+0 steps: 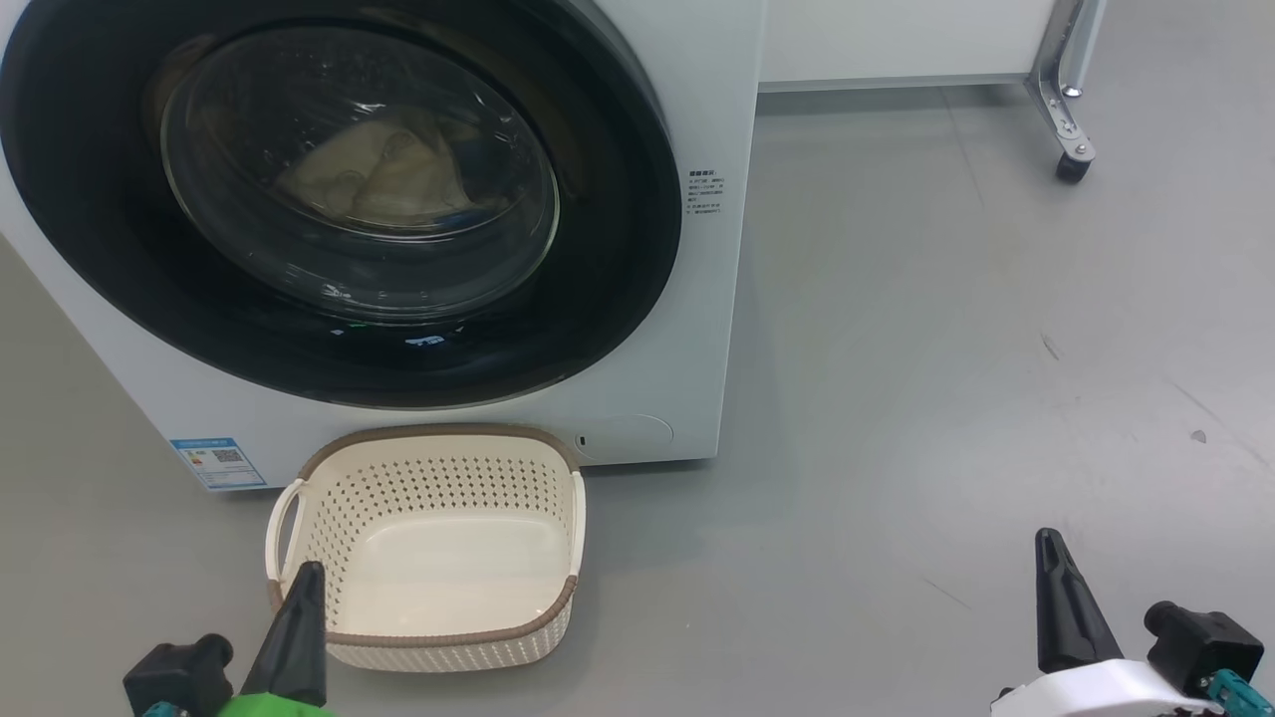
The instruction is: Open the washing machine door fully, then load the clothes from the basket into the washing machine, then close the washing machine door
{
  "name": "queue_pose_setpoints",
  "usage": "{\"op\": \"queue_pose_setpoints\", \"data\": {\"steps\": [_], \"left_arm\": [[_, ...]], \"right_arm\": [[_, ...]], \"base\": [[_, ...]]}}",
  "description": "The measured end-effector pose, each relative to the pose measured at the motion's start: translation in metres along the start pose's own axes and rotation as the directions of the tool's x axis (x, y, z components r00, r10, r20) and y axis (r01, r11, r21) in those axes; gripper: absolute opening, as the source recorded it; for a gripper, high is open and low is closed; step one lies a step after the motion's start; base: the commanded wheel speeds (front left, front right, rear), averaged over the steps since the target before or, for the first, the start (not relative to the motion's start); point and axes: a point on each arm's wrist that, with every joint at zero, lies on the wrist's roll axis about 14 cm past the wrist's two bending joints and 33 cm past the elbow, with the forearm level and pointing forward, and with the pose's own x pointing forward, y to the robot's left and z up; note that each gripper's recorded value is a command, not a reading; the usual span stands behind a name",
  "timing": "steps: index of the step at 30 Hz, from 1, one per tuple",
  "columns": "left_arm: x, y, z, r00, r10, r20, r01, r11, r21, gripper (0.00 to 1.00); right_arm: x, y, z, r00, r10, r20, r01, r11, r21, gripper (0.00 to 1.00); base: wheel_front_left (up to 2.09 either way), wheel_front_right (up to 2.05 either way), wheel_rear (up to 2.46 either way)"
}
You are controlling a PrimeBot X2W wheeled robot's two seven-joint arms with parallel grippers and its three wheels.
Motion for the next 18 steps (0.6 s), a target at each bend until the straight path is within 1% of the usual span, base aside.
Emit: {"op": "queue_pose_setpoints", "data": {"steps": [8,18], "left_arm": [[0.002,0.006,-0.002,0.999,0.028,-0.019,-0.03,0.994,-0.102,0.0],[0.006,0.011,-0.002,0.998,0.049,-0.033,-0.056,0.973,-0.223,0.0]], "right_arm": [[0.0,-0.01,0.001,0.999,-0.043,-0.014,0.044,0.992,0.116,0.0],[0.001,-0.02,0.0,0.996,-0.081,-0.035,0.087,0.965,0.248,0.0]], "base": [[0.0,0.0,0.0],[0.0,0.0,0.0]]}}
